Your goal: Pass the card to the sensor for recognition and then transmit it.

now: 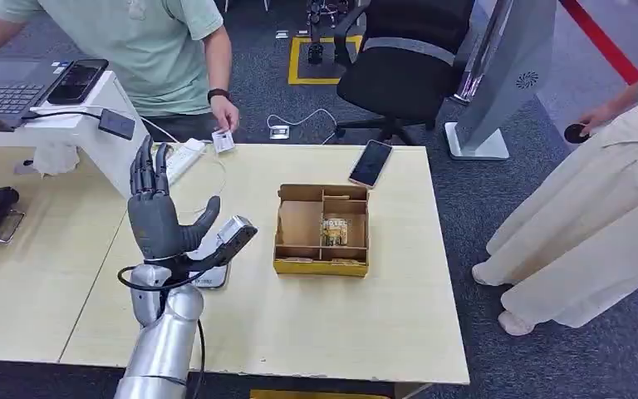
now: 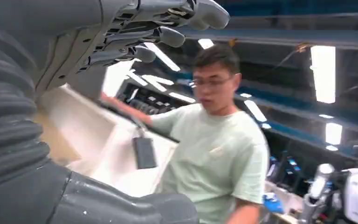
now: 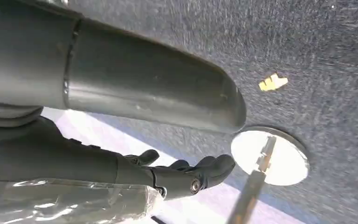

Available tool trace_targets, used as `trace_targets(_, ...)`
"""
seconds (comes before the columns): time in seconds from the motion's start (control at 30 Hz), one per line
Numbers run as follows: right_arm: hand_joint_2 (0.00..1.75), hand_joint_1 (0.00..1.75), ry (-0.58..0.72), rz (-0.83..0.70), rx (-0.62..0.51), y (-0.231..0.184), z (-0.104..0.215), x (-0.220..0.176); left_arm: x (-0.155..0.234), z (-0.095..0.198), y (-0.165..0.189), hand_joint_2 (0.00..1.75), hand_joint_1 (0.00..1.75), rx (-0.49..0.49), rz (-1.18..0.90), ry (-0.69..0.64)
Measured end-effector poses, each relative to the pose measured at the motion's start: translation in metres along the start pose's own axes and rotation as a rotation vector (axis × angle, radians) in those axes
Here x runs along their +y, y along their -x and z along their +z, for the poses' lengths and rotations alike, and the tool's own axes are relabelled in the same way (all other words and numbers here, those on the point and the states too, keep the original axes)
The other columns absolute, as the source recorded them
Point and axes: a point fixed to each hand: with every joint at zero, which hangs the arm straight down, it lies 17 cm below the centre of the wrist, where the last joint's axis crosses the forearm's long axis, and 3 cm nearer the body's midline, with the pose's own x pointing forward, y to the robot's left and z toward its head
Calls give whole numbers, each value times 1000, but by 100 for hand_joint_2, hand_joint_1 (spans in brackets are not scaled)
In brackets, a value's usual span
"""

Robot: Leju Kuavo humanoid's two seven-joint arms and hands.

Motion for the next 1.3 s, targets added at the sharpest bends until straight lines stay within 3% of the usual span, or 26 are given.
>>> trace_targets(0.47,0,0,-2,-3,-22,-2,1,1,-16,70,14,175,0,-19,-41,165)
trace_targets(0.87,0,0,-2,-4,-21,-2,1,1,-17,72,14,175,0,-21,-40,169)
trace_targets(1.03,0,0,-1,-8,-13,0,1,1,-21,85,9,175,0,-49,-31,205)
trace_targets(1.3,0,0,1,-10,-26,0,1,0,-53,125,-4,175,0,-89,48,410)
